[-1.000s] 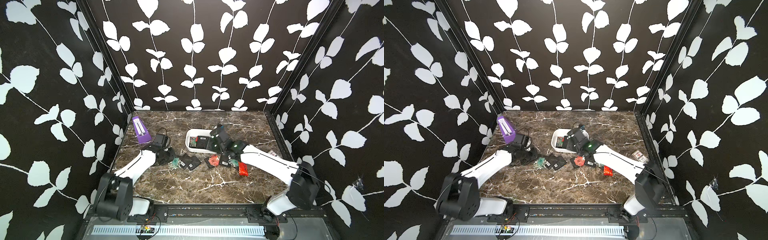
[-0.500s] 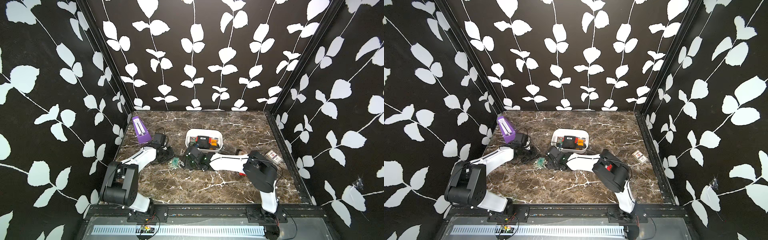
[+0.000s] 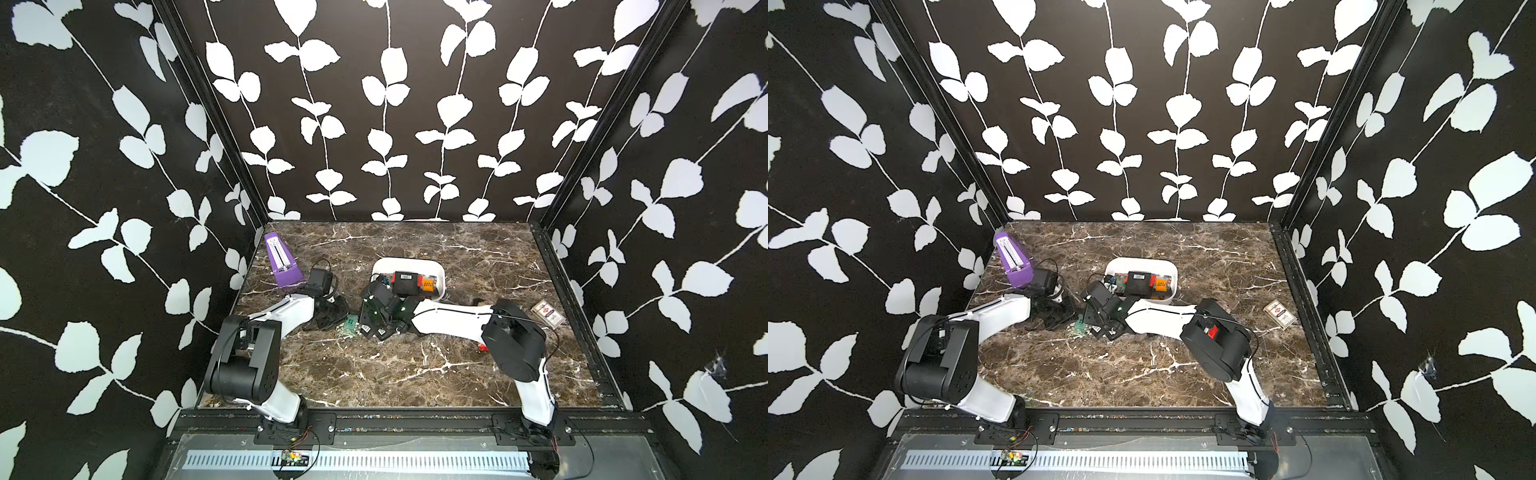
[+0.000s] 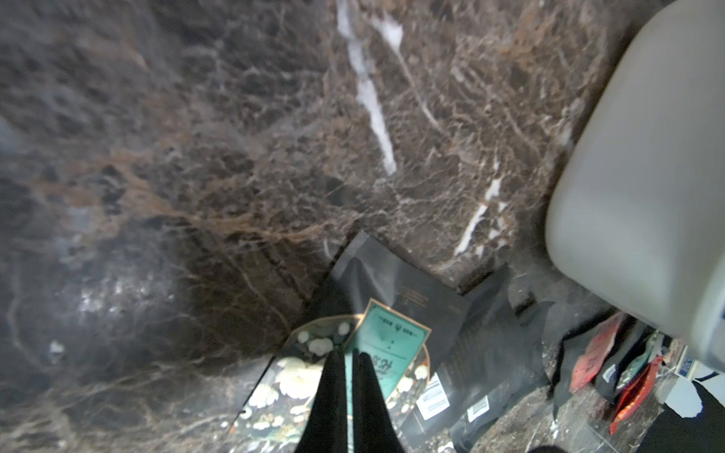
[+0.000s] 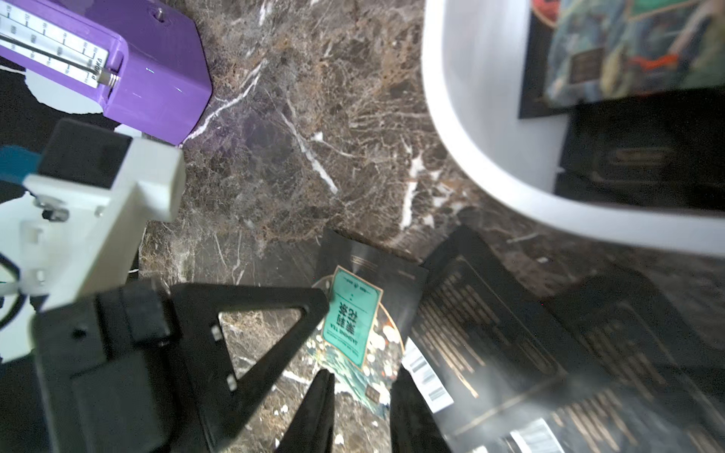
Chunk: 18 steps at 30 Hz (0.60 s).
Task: Put the tea bags into the storage box
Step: Pick up the tea bag from the center of the board.
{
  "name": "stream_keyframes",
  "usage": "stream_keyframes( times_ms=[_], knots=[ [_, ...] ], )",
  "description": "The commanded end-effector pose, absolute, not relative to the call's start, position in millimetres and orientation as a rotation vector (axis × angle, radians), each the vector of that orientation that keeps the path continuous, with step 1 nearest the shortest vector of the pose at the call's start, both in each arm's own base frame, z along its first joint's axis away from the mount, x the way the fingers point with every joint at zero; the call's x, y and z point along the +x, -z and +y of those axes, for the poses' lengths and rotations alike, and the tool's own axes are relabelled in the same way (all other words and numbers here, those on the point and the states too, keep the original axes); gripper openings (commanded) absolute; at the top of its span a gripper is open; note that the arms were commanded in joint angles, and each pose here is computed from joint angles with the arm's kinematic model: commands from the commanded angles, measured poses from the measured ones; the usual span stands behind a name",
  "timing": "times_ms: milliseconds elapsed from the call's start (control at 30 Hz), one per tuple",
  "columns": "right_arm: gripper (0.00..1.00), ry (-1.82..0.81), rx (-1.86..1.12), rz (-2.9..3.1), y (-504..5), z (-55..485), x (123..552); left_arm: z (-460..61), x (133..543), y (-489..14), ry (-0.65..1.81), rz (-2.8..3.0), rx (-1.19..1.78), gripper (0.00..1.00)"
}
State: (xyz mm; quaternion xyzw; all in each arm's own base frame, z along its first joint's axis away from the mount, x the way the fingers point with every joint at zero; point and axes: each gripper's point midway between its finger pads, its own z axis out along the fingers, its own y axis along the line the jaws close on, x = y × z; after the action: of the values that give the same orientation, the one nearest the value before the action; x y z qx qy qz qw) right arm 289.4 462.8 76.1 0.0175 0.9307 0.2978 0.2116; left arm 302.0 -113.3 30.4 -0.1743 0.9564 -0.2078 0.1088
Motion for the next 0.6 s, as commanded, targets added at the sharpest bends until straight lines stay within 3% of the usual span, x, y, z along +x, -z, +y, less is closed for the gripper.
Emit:
stream_keyframes(
  times_ms=[0, 567],
  knots=[
    [0.26, -0.781, 0.059, 2.612, -66, 465, 291, -109, 297, -26, 0.592, 2.822, -0.491, 0.0],
    [0.26, -0.779, 0.098, 2.646, -43, 472, 292, -97, 271, -5, 0.498, 2.879, -0.473, 0.0]
  ],
)
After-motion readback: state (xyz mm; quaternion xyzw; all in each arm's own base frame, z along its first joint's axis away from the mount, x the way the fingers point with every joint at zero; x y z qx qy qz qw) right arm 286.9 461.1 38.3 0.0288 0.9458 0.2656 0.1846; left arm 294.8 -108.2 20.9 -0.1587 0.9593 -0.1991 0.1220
